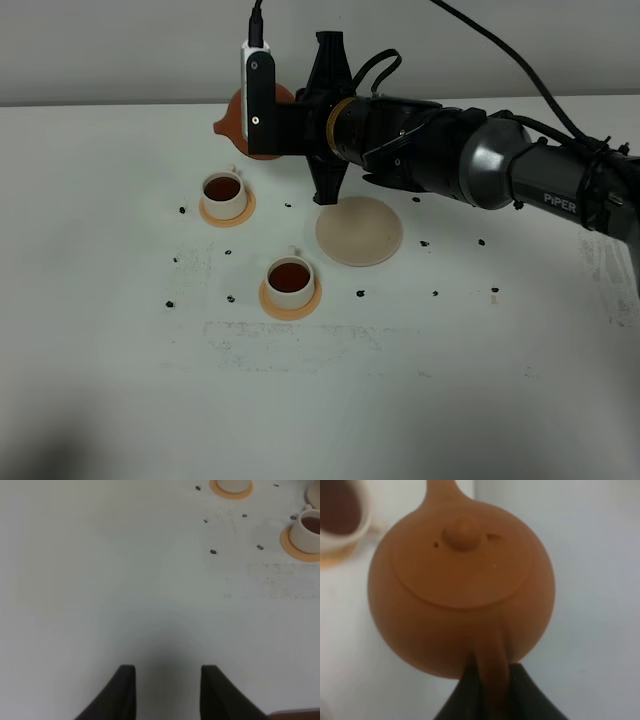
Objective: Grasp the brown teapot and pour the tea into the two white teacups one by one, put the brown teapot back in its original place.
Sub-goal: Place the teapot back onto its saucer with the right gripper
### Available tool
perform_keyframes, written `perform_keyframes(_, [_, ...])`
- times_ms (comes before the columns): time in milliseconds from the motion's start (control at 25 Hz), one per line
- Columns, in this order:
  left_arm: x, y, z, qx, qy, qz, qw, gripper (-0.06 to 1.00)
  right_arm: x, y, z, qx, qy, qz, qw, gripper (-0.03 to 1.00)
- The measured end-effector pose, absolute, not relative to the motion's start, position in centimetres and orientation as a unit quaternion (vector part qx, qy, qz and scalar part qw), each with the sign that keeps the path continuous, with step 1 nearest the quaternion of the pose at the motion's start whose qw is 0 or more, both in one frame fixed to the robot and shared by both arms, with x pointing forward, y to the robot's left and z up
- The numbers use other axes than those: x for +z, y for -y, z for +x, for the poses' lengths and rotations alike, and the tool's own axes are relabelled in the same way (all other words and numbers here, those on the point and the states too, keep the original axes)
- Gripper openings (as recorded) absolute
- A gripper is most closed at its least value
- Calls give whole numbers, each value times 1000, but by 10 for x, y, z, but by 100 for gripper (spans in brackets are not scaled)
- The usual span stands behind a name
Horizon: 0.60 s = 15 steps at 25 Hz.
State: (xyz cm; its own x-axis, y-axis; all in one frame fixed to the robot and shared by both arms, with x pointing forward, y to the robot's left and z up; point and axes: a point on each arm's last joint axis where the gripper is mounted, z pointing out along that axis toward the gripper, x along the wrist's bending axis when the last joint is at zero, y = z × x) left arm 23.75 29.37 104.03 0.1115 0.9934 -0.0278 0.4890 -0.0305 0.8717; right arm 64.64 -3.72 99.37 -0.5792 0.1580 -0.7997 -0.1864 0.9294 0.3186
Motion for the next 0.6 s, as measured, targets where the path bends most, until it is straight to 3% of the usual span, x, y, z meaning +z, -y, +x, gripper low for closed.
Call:
perform_keyframes(200, [1040,-294,237,328,-580,639,385,30,1008,16,622,269,-873,101,394,8])
perform_keyframes(600, [1040,-294,237,328,-580,639,385,30,991,-15,588,338,-881,260,207,8])
